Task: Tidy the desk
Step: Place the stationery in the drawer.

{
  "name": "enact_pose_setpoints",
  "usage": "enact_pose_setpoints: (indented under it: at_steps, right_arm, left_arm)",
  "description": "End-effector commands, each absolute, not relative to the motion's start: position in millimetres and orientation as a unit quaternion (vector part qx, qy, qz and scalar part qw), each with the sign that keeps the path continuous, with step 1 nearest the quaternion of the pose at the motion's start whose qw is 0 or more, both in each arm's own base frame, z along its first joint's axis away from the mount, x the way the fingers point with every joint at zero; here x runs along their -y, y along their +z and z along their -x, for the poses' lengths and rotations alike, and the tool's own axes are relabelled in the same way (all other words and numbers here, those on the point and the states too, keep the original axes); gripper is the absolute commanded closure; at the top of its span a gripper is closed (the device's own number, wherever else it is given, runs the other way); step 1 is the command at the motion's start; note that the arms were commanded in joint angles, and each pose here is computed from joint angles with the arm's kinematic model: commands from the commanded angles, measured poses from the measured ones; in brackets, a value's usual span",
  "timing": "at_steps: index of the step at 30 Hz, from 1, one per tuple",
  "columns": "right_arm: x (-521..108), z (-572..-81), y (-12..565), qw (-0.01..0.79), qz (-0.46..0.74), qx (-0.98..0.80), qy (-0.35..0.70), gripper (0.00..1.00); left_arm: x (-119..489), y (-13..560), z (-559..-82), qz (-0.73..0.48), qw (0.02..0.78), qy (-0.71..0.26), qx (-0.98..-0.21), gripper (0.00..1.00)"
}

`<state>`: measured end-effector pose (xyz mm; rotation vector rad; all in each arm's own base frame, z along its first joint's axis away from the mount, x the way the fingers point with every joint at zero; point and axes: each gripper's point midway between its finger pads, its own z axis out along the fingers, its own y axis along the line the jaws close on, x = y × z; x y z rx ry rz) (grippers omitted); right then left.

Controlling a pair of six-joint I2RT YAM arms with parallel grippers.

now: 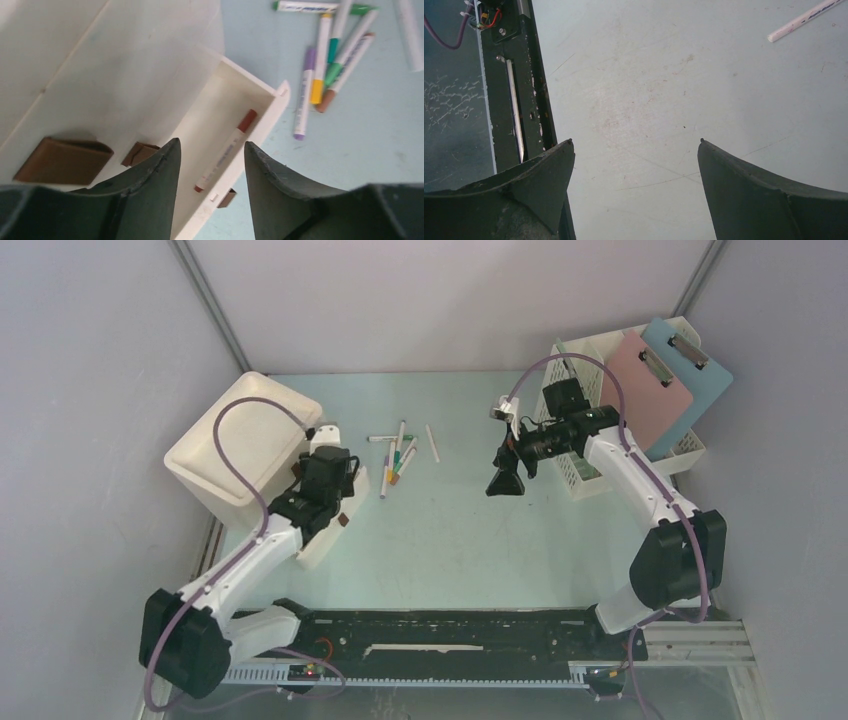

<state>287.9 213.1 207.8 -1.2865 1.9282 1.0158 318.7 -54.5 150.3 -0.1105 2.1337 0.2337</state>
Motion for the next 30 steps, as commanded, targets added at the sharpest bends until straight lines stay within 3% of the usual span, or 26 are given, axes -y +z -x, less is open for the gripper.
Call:
enact_pose_setpoints:
  at_steps: [1, 11, 18, 26, 30]
  right_arm:
    - [-216.5, -285.5, 206.4, 0.299, 0.489, -0.723, 0.386, 0.00]
    - [-222.2, -287.1, 202.9, 0.297, 0.488, -0.728, 0.379, 0.00]
    - [-231.3, -296.9, 207.2, 0.314, 0.481, -0.733, 0.364, 0.00]
    - [-239.6, -340.4, 246.7, 0.360, 0.478, -0.754, 0.271, 0.00]
    - [-257.7, -365.5, 278.9, 0.351, 0.430, -0.769, 0.316, 0.00]
  left_arm:
    - [77.6, 174.1, -315.0, 0.057, 0.528, -0.003, -0.848, 0.42]
    - [80.0, 228.6, -283.9, 0.058, 0.614, -0.095, -0.781, 0.30]
    - [75.2, 247.7, -262.9, 0.068, 0.656, -0.134, -0.739, 0.01]
    - [71.5, 266.7, -250.4, 0.073, 0.680, -0.156, -0.713, 0.00]
    - [69.1, 276.8, -247.6, 0.072, 0.687, -0.154, -0.707, 0.00]
